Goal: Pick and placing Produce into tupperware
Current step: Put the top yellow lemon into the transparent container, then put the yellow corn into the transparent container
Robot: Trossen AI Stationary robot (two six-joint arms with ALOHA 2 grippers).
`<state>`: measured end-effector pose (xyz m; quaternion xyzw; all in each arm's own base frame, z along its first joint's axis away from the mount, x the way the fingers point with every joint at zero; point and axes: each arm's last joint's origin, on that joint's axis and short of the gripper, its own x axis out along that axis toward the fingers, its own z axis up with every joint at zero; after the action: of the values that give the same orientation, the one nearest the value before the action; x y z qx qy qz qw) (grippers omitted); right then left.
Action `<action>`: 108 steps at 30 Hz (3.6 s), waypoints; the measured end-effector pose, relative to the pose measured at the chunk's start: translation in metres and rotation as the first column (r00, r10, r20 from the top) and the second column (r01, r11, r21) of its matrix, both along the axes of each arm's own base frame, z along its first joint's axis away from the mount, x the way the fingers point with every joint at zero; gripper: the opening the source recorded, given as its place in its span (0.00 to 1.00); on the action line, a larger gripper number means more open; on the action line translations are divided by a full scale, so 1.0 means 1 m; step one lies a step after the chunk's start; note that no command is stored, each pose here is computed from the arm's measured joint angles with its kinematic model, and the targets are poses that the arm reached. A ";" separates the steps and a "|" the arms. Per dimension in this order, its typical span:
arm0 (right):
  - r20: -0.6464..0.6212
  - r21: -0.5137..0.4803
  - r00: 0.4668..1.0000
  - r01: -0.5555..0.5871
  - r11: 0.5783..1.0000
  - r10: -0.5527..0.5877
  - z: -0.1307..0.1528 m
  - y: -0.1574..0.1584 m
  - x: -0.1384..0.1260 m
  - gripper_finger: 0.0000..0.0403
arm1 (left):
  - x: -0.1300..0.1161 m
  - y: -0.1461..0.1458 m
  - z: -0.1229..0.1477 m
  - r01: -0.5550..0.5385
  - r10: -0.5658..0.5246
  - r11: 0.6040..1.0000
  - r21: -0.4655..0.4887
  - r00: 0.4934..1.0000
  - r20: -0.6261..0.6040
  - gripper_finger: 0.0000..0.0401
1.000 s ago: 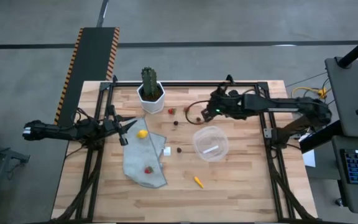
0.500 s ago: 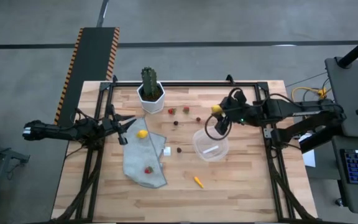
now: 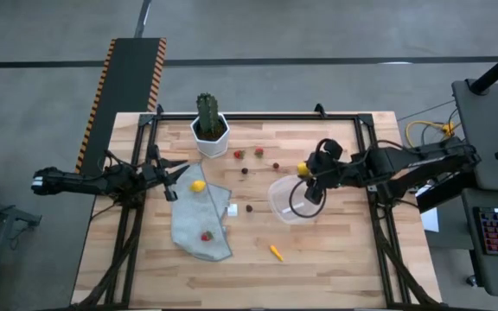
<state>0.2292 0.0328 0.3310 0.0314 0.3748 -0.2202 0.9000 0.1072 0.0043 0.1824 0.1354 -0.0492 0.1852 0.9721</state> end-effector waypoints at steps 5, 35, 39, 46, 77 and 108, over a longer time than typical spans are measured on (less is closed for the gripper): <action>-0.057 0.006 0.998 -0.018 1.000 0.018 -0.017 0.001 -0.001 0.49 | 0.000 0.000 0.000 0.008 -0.007 0.999 -0.045 1.000 0.016 0.14; -0.169 0.071 0.985 -0.021 0.997 0.033 -0.110 -0.008 0.011 0.49 | 0.000 0.000 0.000 0.008 -0.007 0.999 -0.045 1.000 0.012 0.14; -0.212 0.067 0.977 -0.007 0.998 0.021 -0.121 -0.013 0.017 0.49 | 0.000 0.000 0.000 0.008 -0.007 0.999 -0.045 1.000 0.013 0.14; -0.297 0.088 0.954 -0.021 0.996 0.047 -0.143 -0.019 0.029 0.49 | 0.000 0.000 0.000 0.008 -0.007 0.999 -0.045 1.000 0.014 0.14; -0.408 0.170 0.906 -0.047 0.984 0.114 -0.186 -0.035 0.049 0.49 | 0.000 0.000 0.000 0.007 -0.006 0.999 -0.044 1.000 0.013 0.14; -0.370 0.172 0.921 -0.059 0.983 0.120 -0.160 -0.035 0.049 0.63 | 0.000 0.000 -0.001 0.007 -0.007 0.999 -0.044 1.000 0.011 0.14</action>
<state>0.2786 -0.0024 0.1712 0.0422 0.5588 -0.1505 0.8145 0.1074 0.0043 0.1818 0.1127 -0.0508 0.1835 0.9752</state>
